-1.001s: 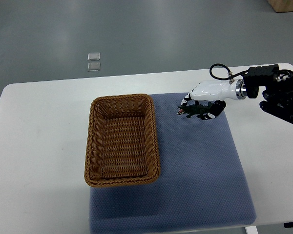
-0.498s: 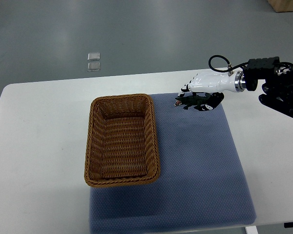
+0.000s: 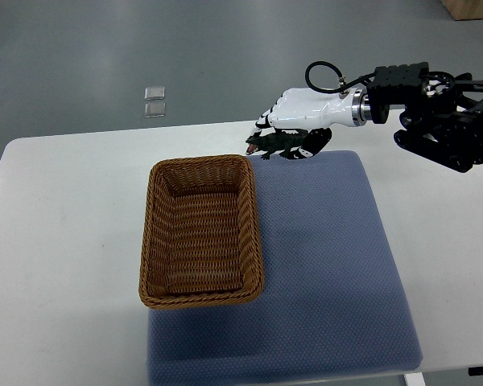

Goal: Place crocodile in brown basket with right hand
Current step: 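Lift the crocodile with the right hand and carry it over the basket, then open the right hand fingers to drop the crocodile into the basket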

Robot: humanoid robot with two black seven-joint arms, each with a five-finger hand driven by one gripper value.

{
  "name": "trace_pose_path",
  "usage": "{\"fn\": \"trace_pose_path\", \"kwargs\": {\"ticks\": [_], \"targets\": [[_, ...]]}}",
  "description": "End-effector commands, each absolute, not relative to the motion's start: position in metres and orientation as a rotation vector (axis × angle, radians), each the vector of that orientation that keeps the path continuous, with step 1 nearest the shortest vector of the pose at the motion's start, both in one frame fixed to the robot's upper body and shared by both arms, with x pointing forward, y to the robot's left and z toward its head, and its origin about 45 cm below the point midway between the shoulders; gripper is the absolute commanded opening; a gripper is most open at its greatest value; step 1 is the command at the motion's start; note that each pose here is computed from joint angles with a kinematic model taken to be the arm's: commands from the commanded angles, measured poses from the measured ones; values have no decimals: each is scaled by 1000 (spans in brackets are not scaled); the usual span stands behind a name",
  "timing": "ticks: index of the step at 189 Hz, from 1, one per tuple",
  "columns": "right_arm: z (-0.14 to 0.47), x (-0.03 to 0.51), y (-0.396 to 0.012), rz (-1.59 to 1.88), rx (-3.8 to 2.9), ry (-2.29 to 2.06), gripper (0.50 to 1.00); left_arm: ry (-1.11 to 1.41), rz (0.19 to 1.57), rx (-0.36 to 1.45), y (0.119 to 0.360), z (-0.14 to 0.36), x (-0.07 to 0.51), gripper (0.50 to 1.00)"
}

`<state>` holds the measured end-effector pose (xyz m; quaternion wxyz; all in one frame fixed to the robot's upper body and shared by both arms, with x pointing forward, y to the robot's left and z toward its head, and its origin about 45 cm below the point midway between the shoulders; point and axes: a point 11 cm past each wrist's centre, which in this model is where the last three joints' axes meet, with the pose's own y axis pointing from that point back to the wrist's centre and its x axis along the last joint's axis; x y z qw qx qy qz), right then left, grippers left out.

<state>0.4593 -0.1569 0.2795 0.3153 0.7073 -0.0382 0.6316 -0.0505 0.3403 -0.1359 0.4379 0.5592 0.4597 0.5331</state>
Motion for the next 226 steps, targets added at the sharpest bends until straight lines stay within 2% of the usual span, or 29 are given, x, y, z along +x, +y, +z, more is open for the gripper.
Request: {"fn": "trace_pose_path", "kwargs": {"ticks": [1, 59, 94, 184, 189, 201, 226], "targets": [[286, 453, -134, 1711, 1885, -58, 500, 1143, 1325, 1390, 340, -136, -50, 1000], [287, 431, -65, 1870, 1929, 49, 500, 1143, 1325, 1390, 340, -136, -50, 1000], [283, 420, -42, 1926, 1937, 103, 500, 1143, 1325, 1390, 340, -136, -50, 1000], [268, 410, -34, 1919, 1951, 157, 500, 1143, 1325, 1390, 340, -136, -50, 1000], [267, 408, -30, 1922, 1955, 163, 527, 1143, 1325, 1390, 340, -136, -50, 1000], [266, 406, -27, 1923, 1963, 168, 554, 1143, 1325, 1390, 340, -136, -50, 1000], [264, 405, -27, 1913, 1977, 162, 662, 1143, 1325, 1390, 340, -136, -50, 1000]]}}
